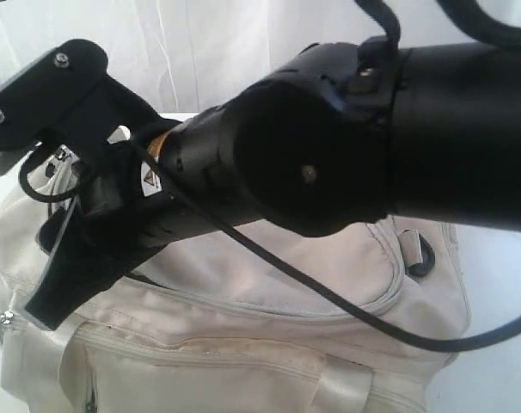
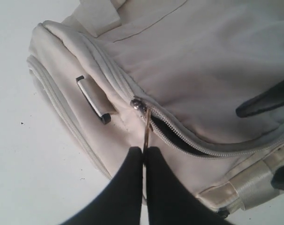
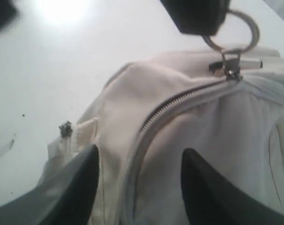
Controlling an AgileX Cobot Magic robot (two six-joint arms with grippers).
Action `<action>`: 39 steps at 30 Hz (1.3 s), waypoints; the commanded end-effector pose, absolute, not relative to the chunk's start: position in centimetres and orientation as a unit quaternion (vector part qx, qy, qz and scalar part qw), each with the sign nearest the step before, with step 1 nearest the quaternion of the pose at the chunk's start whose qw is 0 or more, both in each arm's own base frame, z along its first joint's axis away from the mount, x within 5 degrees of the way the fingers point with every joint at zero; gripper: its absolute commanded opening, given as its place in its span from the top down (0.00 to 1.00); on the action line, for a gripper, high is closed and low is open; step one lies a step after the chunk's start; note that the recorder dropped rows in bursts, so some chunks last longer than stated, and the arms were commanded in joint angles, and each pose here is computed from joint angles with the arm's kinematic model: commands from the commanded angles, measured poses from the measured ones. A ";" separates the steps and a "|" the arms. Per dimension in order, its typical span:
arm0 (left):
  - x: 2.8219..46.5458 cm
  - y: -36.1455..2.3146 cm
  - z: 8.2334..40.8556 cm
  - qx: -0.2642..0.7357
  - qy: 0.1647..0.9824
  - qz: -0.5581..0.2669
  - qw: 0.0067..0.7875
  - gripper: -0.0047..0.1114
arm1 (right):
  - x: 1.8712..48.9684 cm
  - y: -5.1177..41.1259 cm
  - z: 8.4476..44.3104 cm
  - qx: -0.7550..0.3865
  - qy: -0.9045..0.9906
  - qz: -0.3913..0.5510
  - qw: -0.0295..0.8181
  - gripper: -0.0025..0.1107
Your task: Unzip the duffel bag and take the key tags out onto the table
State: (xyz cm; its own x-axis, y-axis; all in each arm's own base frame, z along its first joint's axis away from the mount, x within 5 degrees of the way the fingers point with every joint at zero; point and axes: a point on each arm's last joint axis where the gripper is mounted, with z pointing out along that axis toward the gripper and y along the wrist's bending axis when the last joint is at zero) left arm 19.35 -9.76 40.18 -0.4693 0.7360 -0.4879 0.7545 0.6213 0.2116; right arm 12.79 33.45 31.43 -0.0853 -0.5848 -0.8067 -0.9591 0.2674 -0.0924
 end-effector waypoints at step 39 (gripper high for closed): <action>33.3 -12.1 34.0 0.400 0.867 0.024 0.296 0.96 | 10.3 35.0 27.2 -0.611 0.711 0.173 0.302 0.98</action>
